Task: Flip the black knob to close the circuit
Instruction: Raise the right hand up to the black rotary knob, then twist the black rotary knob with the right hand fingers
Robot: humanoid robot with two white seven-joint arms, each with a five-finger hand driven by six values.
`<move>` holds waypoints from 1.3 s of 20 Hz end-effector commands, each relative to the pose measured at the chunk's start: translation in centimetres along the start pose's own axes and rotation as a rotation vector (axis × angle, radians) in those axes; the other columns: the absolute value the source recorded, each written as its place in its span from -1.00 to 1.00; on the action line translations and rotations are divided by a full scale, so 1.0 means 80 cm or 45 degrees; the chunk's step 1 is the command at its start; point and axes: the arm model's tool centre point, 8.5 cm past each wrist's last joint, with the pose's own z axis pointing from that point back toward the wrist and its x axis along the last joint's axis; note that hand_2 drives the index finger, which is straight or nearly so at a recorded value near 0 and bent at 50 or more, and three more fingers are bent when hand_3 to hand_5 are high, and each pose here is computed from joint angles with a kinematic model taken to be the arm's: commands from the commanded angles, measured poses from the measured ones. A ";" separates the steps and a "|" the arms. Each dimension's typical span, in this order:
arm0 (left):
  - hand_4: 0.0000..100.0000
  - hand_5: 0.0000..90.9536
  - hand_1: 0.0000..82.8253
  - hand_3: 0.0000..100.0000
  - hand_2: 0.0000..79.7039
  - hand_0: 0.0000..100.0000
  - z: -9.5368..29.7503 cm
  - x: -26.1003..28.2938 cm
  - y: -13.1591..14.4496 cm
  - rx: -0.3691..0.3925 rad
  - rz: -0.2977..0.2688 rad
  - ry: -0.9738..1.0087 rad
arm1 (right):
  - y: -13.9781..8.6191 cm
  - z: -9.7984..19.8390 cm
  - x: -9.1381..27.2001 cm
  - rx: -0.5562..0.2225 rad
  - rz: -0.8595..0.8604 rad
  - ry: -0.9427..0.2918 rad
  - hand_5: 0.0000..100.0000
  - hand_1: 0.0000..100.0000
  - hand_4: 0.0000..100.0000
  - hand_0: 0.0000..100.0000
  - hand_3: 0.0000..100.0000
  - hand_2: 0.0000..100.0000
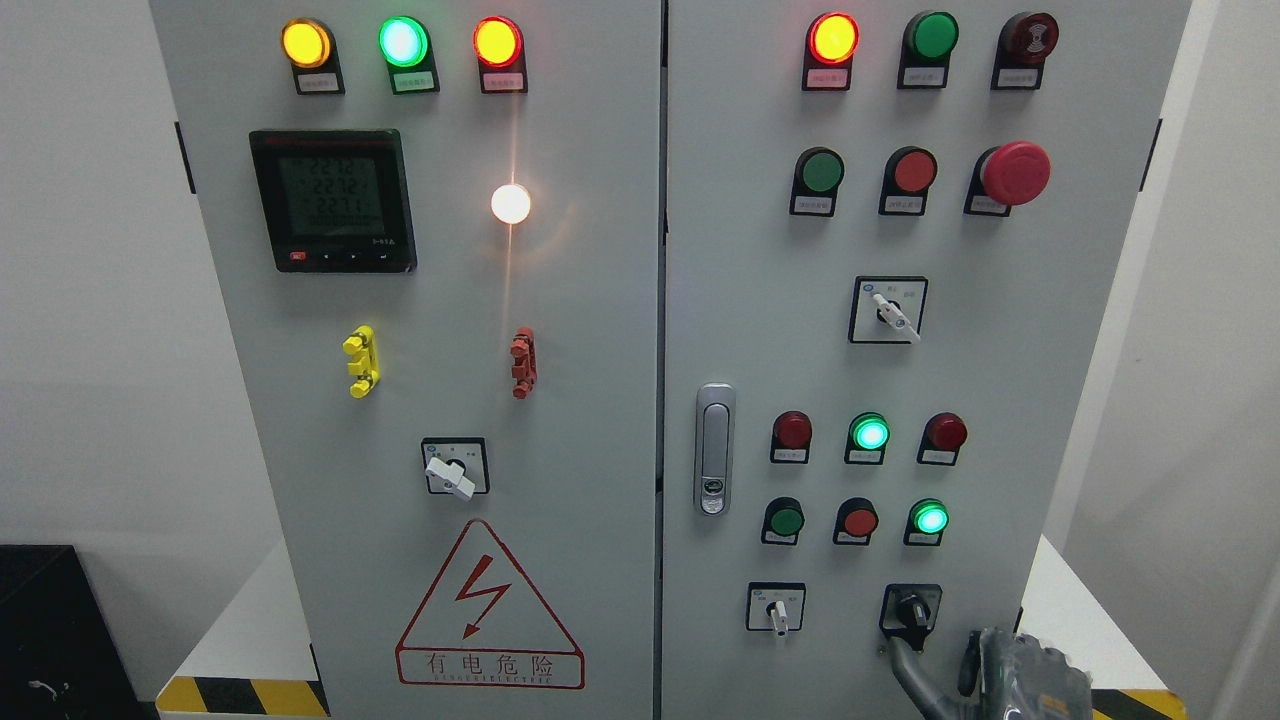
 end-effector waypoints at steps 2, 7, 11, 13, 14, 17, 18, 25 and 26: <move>-1.00 -1.00 0.34 -1.00 -1.00 -0.76 0.000 -0.005 -0.002 -0.005 0.004 -0.008 | -0.006 -0.004 -0.020 -0.018 -0.003 0.054 1.00 -0.98 0.95 -1.00 1.00 0.66; -1.00 -1.00 0.34 -1.00 -1.00 -0.76 0.000 -0.006 -0.002 -0.005 0.004 -0.006 | -0.010 -0.007 -0.023 -0.028 -0.012 0.064 1.00 -0.98 0.95 -1.00 1.00 0.66; -1.00 -1.00 0.34 -1.00 -1.00 -0.76 0.000 -0.006 -0.002 -0.005 0.004 -0.006 | -0.011 -0.008 -0.029 -0.029 -0.014 0.080 1.00 -0.97 0.95 -1.00 1.00 0.66; -1.00 -1.00 0.34 -1.00 -1.00 -0.76 0.000 -0.006 -0.002 -0.005 0.004 -0.006 | -0.011 -0.008 -0.031 -0.029 -0.015 0.083 1.00 -0.97 0.95 -1.00 1.00 0.66; -1.00 -1.00 0.34 -1.00 -1.00 -0.76 0.000 -0.005 -0.002 -0.005 0.004 -0.008 | -0.011 -0.008 -0.031 -0.031 -0.015 0.083 1.00 -0.97 0.95 -1.00 1.00 0.66; -1.00 -1.00 0.34 -1.00 -1.00 -0.76 0.000 -0.006 -0.002 -0.005 0.004 -0.006 | -0.012 -0.008 -0.032 -0.032 -0.015 0.082 1.00 -0.97 0.95 -1.00 1.00 0.66; -1.00 -1.00 0.34 -1.00 -1.00 -0.76 0.000 -0.006 -0.002 -0.005 0.004 -0.006 | -0.012 -0.008 -0.032 -0.030 -0.015 0.083 1.00 -0.97 0.95 -1.00 1.00 0.65; -1.00 -1.00 0.34 -1.00 -1.00 -0.76 0.000 -0.006 -0.002 -0.005 0.004 -0.006 | -0.015 -0.009 -0.031 -0.048 -0.030 0.078 1.00 -0.97 0.95 -1.00 1.00 0.65; -1.00 -1.00 0.34 -1.00 -1.00 -0.76 0.000 -0.006 -0.002 -0.005 0.004 -0.006 | -0.017 -0.009 -0.030 -0.054 -0.031 0.071 1.00 -0.97 0.95 -1.00 1.00 0.65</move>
